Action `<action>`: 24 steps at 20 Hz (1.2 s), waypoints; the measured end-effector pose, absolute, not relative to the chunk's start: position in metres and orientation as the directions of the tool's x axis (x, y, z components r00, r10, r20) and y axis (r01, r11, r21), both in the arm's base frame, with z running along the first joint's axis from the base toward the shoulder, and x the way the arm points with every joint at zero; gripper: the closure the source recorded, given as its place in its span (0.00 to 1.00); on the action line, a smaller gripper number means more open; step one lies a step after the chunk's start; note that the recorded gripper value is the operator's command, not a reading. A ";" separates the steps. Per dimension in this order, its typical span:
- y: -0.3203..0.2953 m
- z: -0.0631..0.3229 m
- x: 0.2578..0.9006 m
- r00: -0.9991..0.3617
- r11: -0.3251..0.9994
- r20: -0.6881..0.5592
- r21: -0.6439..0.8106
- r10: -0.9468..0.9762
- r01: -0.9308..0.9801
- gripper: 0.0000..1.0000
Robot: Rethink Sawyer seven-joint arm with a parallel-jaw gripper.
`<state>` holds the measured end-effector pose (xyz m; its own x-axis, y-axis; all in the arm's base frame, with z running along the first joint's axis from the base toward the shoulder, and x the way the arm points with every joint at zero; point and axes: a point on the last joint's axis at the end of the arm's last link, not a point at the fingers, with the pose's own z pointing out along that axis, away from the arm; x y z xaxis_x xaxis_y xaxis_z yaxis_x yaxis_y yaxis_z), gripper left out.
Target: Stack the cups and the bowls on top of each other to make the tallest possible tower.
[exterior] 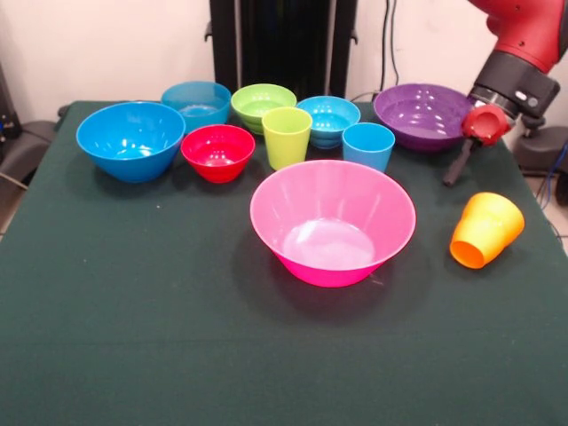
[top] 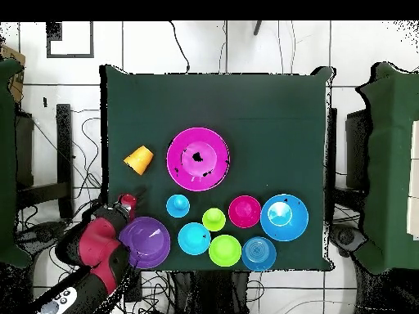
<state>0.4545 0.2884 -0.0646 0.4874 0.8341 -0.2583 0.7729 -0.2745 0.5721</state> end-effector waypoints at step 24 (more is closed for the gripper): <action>0.342 -0.016 0.458 0.579 -0.439 -0.061 0.588 0.813 0.679 0.00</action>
